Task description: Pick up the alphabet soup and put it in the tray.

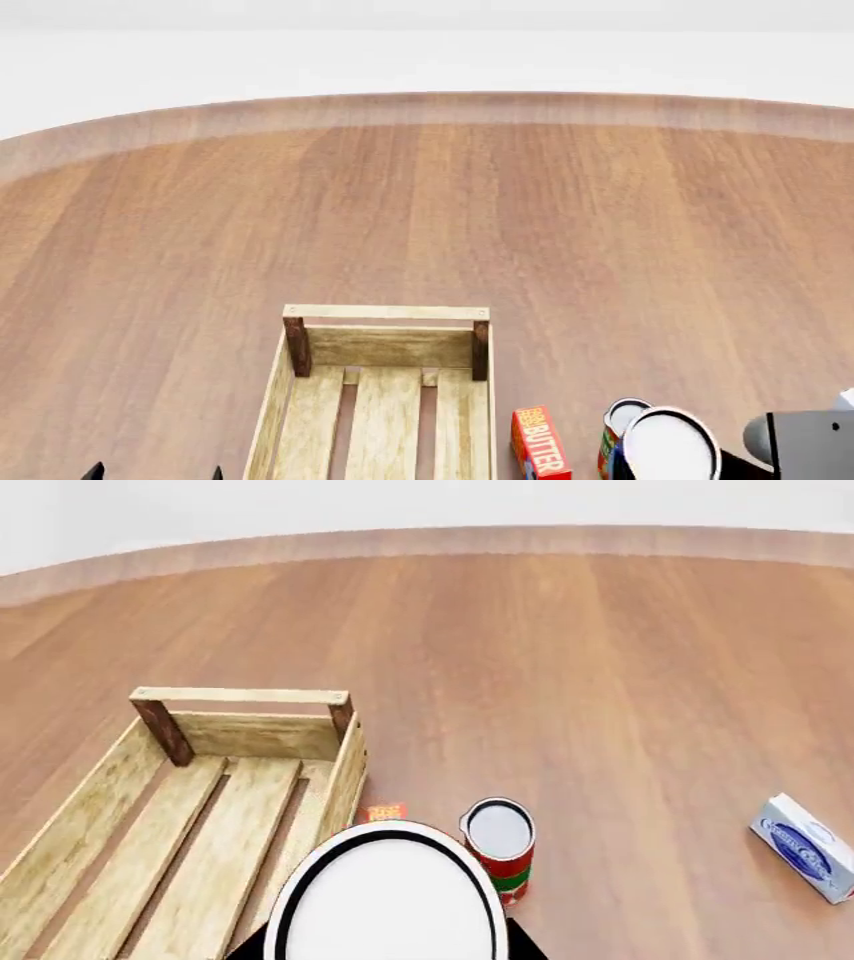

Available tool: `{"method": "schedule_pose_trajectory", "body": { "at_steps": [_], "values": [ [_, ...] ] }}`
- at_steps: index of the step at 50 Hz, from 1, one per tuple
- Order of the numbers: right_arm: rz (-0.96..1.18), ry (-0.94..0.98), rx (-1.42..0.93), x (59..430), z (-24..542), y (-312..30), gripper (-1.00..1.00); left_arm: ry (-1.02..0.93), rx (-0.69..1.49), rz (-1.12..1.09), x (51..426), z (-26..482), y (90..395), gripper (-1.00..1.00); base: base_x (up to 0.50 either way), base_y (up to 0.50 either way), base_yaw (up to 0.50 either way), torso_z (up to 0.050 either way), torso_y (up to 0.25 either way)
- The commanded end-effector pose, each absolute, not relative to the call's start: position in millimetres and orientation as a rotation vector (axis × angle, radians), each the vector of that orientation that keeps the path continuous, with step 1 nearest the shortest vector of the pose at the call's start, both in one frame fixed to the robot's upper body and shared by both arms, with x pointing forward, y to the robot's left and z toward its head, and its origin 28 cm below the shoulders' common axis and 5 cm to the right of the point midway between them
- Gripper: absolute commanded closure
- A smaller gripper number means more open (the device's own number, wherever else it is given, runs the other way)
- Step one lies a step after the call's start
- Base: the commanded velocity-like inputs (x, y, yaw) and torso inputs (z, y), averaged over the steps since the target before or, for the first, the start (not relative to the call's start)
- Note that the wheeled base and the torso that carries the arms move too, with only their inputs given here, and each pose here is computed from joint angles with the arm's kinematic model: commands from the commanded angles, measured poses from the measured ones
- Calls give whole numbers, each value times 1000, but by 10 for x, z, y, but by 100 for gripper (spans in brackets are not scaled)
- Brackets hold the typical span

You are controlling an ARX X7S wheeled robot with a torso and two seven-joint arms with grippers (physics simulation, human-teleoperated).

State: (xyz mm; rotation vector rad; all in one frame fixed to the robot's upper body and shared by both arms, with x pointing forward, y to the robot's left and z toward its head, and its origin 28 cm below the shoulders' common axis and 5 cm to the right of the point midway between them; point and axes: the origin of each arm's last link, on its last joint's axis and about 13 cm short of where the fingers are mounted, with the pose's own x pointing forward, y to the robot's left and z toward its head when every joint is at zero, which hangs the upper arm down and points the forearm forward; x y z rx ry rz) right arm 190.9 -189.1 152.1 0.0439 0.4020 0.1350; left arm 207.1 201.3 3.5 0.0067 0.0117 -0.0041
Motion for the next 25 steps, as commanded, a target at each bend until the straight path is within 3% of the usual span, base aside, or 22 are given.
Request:
{"method": "schedule_pose_trajectory", "body": {
  "at_steps": [1,25],
  "values": [
    [247,342,-10,2152,1749,-1648,100,5,15,-5,2068,34,2011,-100,0,0,0,0,0],
    [403,374,-48,2700,1725,-1258,100,-4,14,-1,2065,47,2015,-100,0,0,0,0,0]
  ]
}}
